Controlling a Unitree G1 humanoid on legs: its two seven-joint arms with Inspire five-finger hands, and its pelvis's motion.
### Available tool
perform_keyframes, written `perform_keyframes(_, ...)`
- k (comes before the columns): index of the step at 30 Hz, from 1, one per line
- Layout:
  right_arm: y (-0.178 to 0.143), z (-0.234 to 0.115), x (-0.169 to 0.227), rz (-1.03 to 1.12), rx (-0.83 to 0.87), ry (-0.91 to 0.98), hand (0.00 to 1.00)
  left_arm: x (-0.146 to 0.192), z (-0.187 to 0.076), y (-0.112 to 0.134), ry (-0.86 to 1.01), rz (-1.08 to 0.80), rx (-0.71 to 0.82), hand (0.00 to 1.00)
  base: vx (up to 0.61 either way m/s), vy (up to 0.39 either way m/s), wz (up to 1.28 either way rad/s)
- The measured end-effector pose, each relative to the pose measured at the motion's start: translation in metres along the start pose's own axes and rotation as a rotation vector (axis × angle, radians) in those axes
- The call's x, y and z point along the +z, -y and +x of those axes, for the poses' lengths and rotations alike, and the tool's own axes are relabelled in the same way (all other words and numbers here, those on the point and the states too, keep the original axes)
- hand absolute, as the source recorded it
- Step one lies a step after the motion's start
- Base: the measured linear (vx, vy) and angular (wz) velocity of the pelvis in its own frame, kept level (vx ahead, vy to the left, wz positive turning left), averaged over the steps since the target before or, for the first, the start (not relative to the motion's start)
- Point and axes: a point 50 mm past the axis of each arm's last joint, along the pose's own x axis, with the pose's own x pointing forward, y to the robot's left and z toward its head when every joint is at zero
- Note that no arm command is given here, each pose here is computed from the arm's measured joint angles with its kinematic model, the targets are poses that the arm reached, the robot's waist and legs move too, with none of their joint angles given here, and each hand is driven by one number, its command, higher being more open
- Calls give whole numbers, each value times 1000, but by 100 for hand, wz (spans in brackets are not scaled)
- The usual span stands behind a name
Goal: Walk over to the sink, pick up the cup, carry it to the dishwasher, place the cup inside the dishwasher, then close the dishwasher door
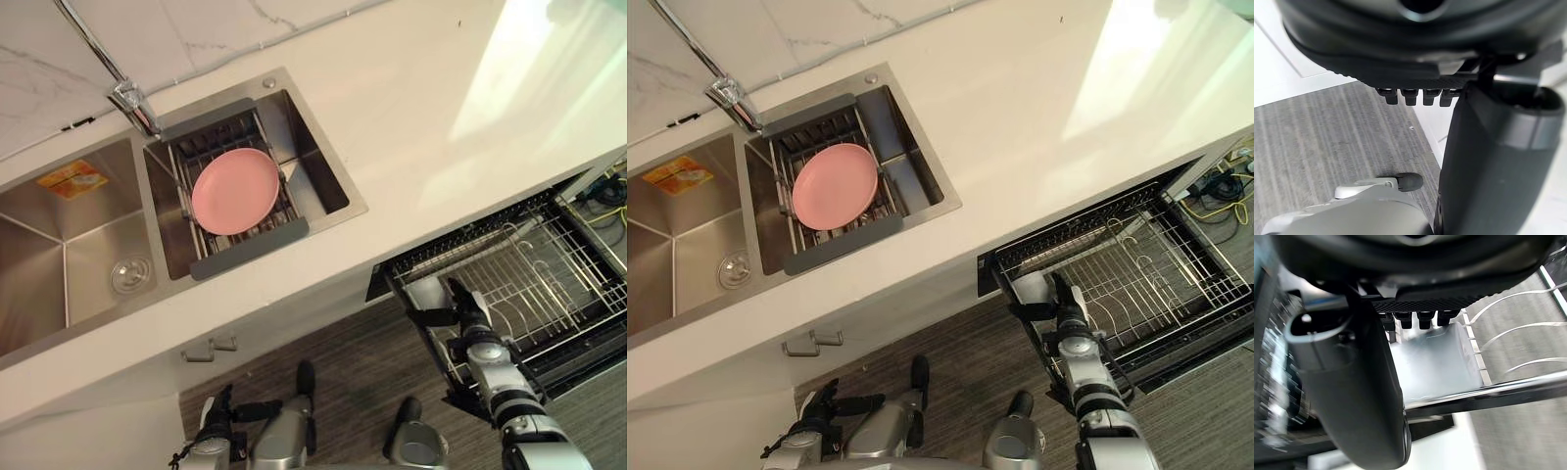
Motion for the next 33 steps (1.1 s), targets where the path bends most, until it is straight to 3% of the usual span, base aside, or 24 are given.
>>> perform_keyframes(4, -5, -30, -19, 150, -102, 4, 100, -13, -2, -6, -51, -39, 37, 100, 23, -55, -37)
perform_keyframes(10, 21, -69, -33, 273, -284, 58, 100, -33, -6, -14, -111, -81, 64, 100, 41, -44, -27)
perform_keyframes(15, 47, -93, -6, 529, -376, 246, 100, -47, -10, -14, -158, -112, 72, 100, -13, -22, -22)
perform_keyframes(18, 71, -112, 30, 698, -379, 511, 100, -59, -13, -16, -213, -129, 87, 100, -6, -19, -15)
perform_keyframes(22, 89, -134, 78, 769, -204, 887, 100, -67, -14, -16, -268, -155, 79, 100, -3, -7, -12)
perform_keyframes(24, 87, -136, 89, 758, -93, 963, 100, -68, -13, -17, -280, -157, 67, 100, -25, 4, 10)
perform_keyframes(29, 77, -131, 105, 776, 160, 1021, 100, -68, -11, -15, -290, -182, -13, 100, -9, 34, 76)
perform_keyframes(33, 49, -122, 131, 813, 383, 1064, 100, -61, -9, -12, -233, -192, -92, 100, 57, 88, 54)
